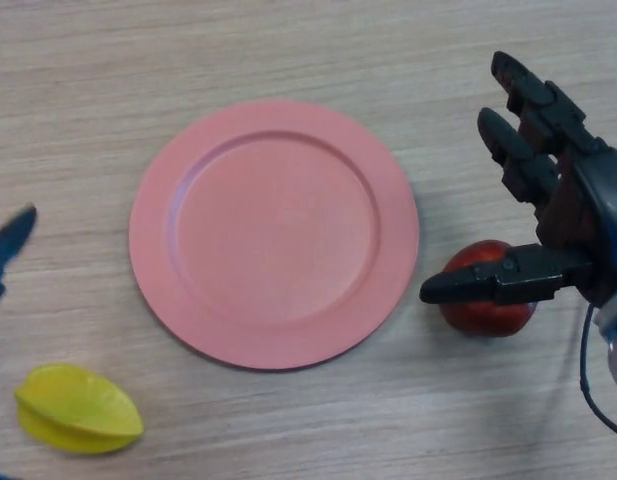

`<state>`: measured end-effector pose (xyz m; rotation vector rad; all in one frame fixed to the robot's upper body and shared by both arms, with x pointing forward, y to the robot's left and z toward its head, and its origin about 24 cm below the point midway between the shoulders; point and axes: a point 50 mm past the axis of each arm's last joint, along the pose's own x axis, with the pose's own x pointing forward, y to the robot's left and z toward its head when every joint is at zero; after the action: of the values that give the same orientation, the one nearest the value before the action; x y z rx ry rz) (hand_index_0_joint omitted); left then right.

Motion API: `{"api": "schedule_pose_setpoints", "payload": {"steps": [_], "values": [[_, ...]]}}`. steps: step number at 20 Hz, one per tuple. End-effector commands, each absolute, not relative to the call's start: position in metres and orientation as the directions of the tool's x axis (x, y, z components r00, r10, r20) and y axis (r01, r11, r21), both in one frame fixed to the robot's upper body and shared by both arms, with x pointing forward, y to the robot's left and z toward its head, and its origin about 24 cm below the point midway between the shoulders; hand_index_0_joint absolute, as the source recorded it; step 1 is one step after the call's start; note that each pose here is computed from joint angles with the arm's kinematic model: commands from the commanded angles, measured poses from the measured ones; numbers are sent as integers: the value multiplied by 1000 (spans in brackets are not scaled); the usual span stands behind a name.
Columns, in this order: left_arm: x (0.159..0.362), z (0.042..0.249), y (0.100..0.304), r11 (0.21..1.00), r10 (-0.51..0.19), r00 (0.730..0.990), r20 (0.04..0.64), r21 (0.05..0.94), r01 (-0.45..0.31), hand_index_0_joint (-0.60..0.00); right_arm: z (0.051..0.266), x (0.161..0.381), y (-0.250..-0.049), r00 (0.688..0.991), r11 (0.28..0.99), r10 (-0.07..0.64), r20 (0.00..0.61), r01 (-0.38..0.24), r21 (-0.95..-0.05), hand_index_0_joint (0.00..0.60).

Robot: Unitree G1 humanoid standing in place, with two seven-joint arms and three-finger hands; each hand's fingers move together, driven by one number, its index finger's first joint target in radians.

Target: Pick up the yellow starfruit and place it on the plate

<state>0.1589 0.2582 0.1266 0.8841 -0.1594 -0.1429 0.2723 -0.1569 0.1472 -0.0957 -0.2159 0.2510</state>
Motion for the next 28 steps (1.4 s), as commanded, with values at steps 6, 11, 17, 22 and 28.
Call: {"api": "schedule_pose_setpoints", "payload": {"steps": [6,11,17,22,28], "values": [[155,125,272,422,-200,979,-37,899,120,0,177,268,-157,890,968,249,381,-228,-100,0],[163,119,271,395,-231,970,-70,905,160,0,178,267,-159,888,970,245,389,-227,-93,0],[174,108,277,359,-174,985,-11,930,74,-600,178,267,-163,891,970,242,385,-221,-98,0],[173,105,278,382,-168,984,-54,917,116,-600,180,267,-163,888,970,244,391,-220,-104,0],[176,122,279,420,-161,986,48,907,25,-600,180,265,-162,885,971,240,399,-216,-105,0]]}}
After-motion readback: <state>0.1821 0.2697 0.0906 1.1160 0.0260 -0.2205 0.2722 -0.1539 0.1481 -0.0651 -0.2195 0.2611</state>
